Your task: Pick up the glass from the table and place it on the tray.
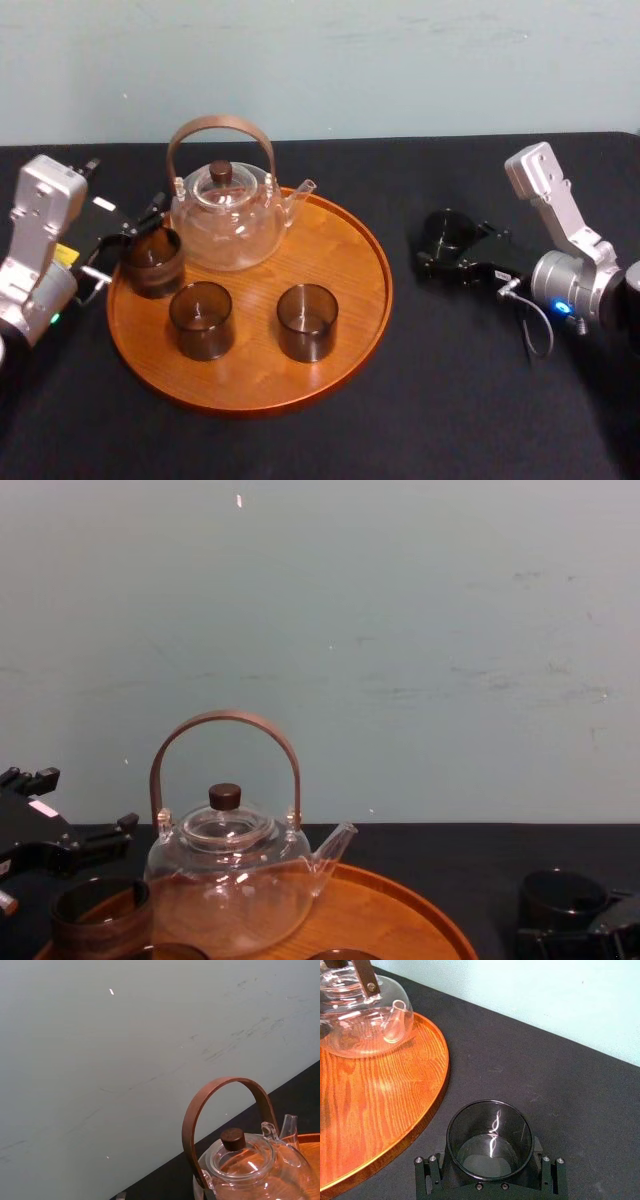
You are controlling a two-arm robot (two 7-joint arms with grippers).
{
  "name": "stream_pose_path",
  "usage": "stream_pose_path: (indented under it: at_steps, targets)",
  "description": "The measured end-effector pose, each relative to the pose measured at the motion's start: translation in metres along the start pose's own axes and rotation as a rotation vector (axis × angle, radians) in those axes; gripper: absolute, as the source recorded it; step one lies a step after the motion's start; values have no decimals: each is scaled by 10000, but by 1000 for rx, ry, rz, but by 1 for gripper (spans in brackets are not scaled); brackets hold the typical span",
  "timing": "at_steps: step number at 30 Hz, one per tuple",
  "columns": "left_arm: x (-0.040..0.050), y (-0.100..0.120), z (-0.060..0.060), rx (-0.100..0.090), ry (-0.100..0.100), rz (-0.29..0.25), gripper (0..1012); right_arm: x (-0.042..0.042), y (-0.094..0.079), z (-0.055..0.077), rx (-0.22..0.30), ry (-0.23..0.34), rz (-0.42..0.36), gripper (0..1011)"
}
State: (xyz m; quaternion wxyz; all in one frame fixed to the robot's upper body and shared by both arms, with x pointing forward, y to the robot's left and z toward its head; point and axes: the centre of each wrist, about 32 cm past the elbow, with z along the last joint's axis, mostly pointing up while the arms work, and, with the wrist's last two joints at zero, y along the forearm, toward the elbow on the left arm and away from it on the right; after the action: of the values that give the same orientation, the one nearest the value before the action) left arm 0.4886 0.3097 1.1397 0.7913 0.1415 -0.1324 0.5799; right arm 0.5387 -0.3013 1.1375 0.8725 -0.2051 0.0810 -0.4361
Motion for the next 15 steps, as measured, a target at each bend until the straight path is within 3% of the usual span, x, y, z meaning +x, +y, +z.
stream_pose_path:
  at_steps: [13,15]
  targets:
    - [0,0,0,0,0,0,1001,0,4,6,-1,-3,-5,1004]
    - [0,0,0,0,0,0,1001,0,3,6,-1,-3,-5,963]
